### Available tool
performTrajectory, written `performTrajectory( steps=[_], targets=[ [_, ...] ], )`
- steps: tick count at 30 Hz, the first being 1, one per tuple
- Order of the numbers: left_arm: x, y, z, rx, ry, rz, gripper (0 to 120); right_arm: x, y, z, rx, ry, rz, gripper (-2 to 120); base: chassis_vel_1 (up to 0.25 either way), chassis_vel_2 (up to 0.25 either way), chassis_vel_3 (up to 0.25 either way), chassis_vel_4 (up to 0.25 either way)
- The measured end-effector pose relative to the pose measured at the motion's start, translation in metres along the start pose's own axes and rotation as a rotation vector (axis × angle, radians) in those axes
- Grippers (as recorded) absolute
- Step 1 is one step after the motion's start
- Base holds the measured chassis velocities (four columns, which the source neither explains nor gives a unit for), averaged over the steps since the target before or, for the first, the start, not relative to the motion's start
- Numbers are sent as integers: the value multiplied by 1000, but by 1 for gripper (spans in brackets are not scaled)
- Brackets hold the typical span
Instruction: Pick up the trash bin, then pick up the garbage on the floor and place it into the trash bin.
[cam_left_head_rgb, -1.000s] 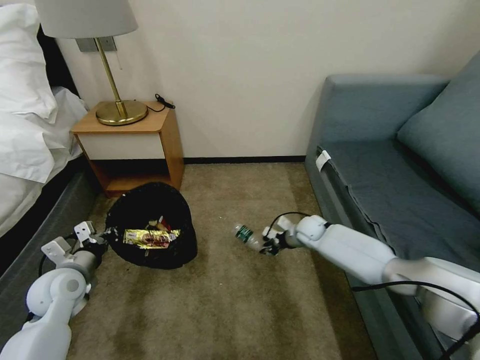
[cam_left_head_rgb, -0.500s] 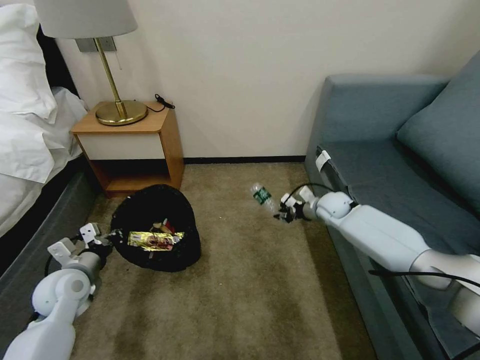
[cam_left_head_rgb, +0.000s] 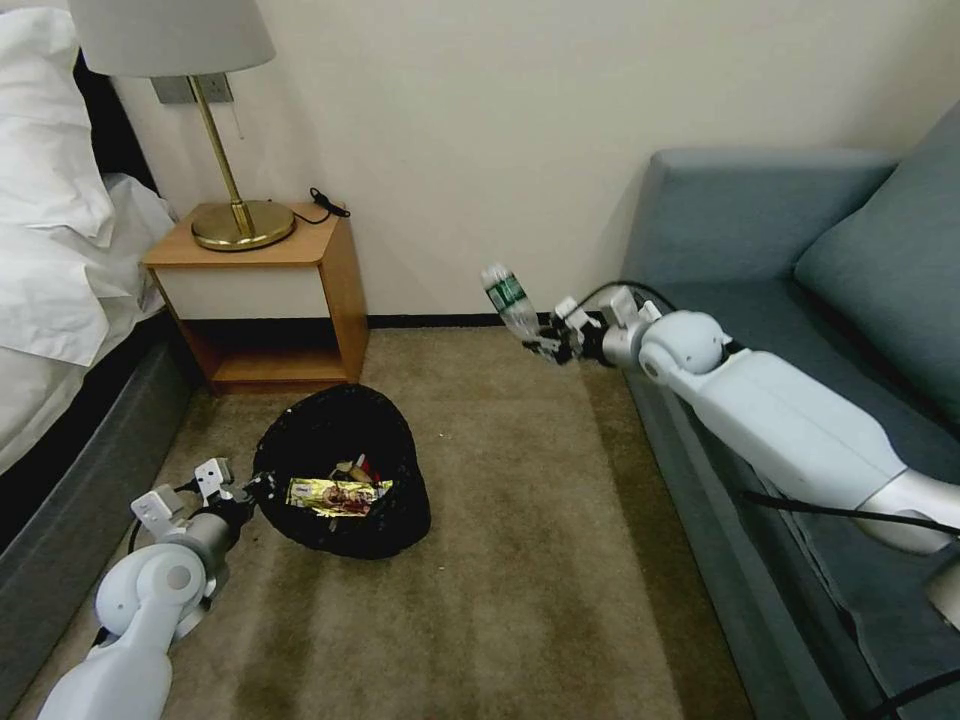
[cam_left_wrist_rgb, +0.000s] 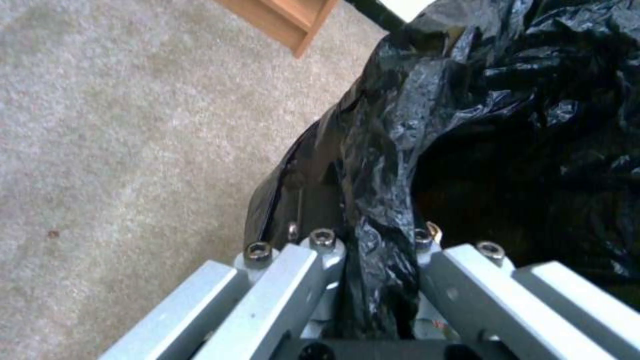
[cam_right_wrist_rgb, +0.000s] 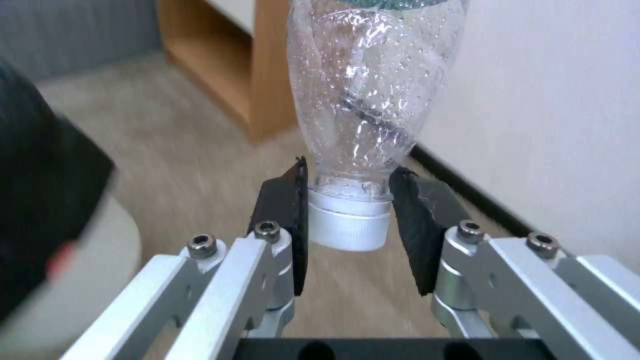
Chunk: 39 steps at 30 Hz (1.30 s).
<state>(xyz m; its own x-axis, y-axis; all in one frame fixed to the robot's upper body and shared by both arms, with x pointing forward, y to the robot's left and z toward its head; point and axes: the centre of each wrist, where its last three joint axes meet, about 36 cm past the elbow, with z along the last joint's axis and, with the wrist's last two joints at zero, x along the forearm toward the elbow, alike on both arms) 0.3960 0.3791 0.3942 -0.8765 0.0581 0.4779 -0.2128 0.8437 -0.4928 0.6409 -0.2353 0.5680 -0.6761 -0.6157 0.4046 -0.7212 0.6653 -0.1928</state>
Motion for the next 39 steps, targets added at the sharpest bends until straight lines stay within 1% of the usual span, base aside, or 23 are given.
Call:
performTrajectory(
  steps=[2,3,4,5,7,8,10,11,12,14,15,17,18,20,21,22,25,28,31,33,34,37,39],
  targets=[
    [-3,-1,7,6,18,3,3,9,12,-22,1,-68,-14,26,0,0,0,0],
    [-3,-1,7,6,18,3,3,9,12,-22,1,-68,-14,26,0,0,0,0],
    [-5,-2,10,9,25,4,3,12,23,-33,10,-99,-34,26,0,0,0,0],
    [-5,-2,10,9,25,4,3,12,23,-33,10,-99,-34,26,0,0,0,0],
    [-7,-5,12,11,30,7,3,19,42,-48,36,-146,-67,26,0,0,0,0],
    [-7,-5,12,11,30,7,3,19,42,-48,36,-146,-67,26,0,0,0,0],
    [-7,-8,11,10,29,13,3,26,67,-59,50,-197,-116,26,0,0,0,0],
    [-7,-8,11,10,29,13,3,26,67,-59,50,-197,-116,26,0,0,0,0],
    [-6,-9,11,9,27,17,3,30,84,-63,58,-225,-150,26,0,0,0,0],
    [-5,-11,10,11,26,23,3,33,104,-64,76,-254,-196,26,0,0,0,0],
    [-5,-11,10,11,26,23,3,33,104,-64,76,-254,-196,26,0,0,0,0],
    [-4,-13,10,13,26,28,3,35,126,-64,89,-275,-250,26,0,0,0,0],
    [-4,-13,10,13,26,28,3,35,126,-64,89,-275,-250,26,0,0,0,0],
    [-2,-14,10,15,26,33,3,36,140,-64,94,-281,-282,26,0,0,0,0],
    [-2,-14,10,15,26,33,3,36,140,-64,94,-281,-282,26,0,0,0,0],
    [-1,-15,10,17,27,37,3,35,149,-62,96,-282,-305,26,0,0,0,0],
    [1,-16,10,17,27,39,3,33,156,-61,95,-280,-319,26,0,0,0,0],
    [11,-25,15,8,34,62,3,23,176,-43,73,-263,-348,26,0,0,0,0],
    [13,-28,15,10,34,67,3,21,181,-35,68,-254,-355,26,0,0,0,0],
    [15,-31,15,13,32,71,3,18,190,-22,65,-236,-371,26,0,0,0,0],
    [16,-32,15,17,32,74,3,13,201,-11,65,-220,-391,26,0,0,0,0],
    [17,-33,15,19,32,75,3,10,210,-3,65,-209,-406,26,0,0,0,0],
    [18,-34,13,23,30,77,3,4,227,12,62,-184,-435,26,0,0,0,0]
  ],
)
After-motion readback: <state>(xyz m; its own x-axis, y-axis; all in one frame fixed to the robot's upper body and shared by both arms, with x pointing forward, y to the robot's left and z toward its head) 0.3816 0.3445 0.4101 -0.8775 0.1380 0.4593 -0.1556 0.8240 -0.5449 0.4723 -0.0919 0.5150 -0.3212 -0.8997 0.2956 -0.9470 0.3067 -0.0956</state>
